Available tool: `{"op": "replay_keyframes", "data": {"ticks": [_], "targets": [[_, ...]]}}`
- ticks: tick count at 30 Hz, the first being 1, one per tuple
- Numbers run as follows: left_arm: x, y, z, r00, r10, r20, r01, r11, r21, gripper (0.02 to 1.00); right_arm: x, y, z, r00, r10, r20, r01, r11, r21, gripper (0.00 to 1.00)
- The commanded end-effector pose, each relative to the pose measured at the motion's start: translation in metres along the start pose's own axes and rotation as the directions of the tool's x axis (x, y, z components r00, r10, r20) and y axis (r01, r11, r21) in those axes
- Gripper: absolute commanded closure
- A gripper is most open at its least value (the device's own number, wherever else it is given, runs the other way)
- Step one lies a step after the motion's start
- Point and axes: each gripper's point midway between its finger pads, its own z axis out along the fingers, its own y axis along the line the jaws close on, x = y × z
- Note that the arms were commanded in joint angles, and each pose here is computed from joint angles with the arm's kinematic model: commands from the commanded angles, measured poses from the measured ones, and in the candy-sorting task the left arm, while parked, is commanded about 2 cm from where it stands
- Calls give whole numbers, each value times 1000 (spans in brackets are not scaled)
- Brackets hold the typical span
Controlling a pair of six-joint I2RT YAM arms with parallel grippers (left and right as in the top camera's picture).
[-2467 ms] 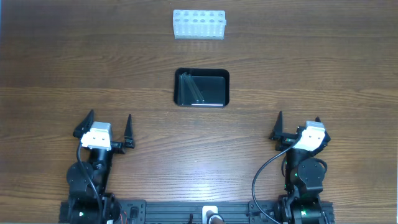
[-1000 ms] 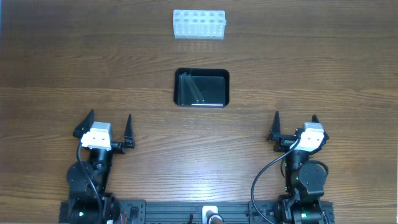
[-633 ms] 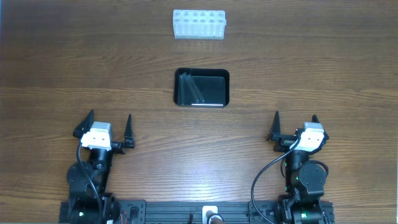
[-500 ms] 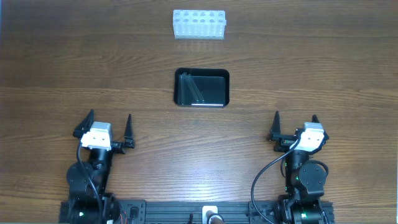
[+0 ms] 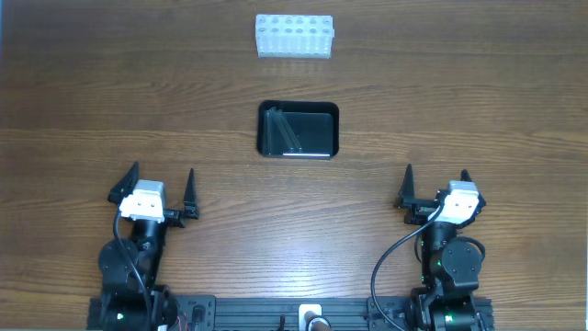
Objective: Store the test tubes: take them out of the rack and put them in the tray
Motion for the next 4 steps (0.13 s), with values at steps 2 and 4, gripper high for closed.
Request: {"op": "replay_keyframes", "data": {"ticks": [2,4], "targets": [[1,0,0,1000,6,0,-6,1000,0,18,2,0,0,1000,7,1,-7,1000,-5,7],[1,0,0,1000,6,0,-6,1000,0,18,2,0,0,1000,7,1,-7,1000,-5,7]]}}
